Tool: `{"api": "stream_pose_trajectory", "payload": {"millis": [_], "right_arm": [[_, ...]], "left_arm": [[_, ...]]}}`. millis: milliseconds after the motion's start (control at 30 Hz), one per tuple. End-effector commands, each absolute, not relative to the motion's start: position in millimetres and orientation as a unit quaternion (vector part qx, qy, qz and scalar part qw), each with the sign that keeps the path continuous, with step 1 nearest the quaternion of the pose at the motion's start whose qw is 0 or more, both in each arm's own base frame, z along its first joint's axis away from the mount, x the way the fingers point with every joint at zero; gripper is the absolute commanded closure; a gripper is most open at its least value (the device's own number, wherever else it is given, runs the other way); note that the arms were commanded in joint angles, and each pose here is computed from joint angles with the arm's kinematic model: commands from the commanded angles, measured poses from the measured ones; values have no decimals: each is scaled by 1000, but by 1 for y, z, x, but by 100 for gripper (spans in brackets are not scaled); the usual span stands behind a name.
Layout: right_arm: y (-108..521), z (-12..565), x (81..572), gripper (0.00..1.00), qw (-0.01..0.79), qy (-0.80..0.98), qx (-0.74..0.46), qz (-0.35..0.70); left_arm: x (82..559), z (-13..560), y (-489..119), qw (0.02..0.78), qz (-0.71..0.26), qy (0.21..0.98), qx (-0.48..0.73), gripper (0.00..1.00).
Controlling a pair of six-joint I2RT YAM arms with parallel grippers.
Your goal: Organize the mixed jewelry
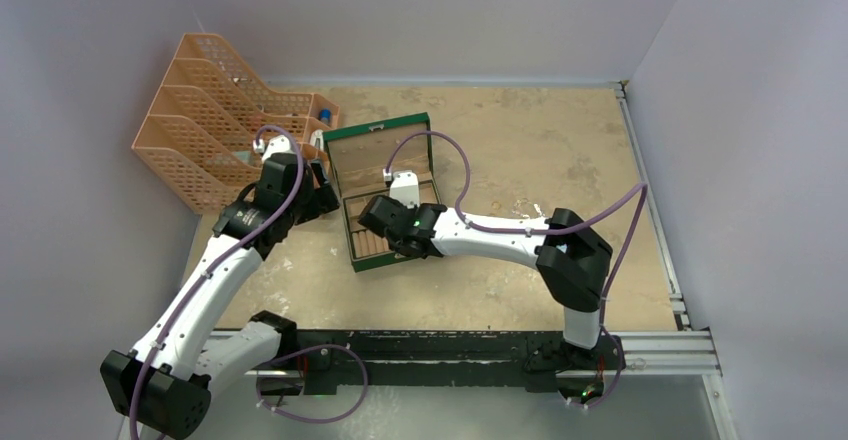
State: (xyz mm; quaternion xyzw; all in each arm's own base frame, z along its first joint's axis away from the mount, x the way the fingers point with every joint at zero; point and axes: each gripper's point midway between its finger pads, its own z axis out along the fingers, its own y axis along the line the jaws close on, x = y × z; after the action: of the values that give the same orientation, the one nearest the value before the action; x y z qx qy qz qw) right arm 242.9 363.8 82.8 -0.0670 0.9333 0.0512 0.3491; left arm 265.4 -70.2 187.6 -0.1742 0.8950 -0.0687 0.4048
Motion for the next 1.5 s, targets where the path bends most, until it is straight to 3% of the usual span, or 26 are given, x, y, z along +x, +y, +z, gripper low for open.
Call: {"api": "stream_pose_trajectory", "payload": {"millis": [0, 867, 1200, 1467], "right_arm": [[372, 94, 246, 96, 359, 929, -51, 68], [357, 61, 249, 90, 339, 938, -39, 66], [366, 93, 258, 68, 358, 929, -25, 90], [370, 147, 268, 63, 392, 909, -4, 140]], "left_arm": [[270, 192, -69, 420, -67, 890, -167, 21], [271, 188, -72, 412, -69, 894, -161, 21], [271, 187, -74, 411, -72, 895, -159, 21], [270, 189, -76, 413, -82, 894, -156, 21]]}}
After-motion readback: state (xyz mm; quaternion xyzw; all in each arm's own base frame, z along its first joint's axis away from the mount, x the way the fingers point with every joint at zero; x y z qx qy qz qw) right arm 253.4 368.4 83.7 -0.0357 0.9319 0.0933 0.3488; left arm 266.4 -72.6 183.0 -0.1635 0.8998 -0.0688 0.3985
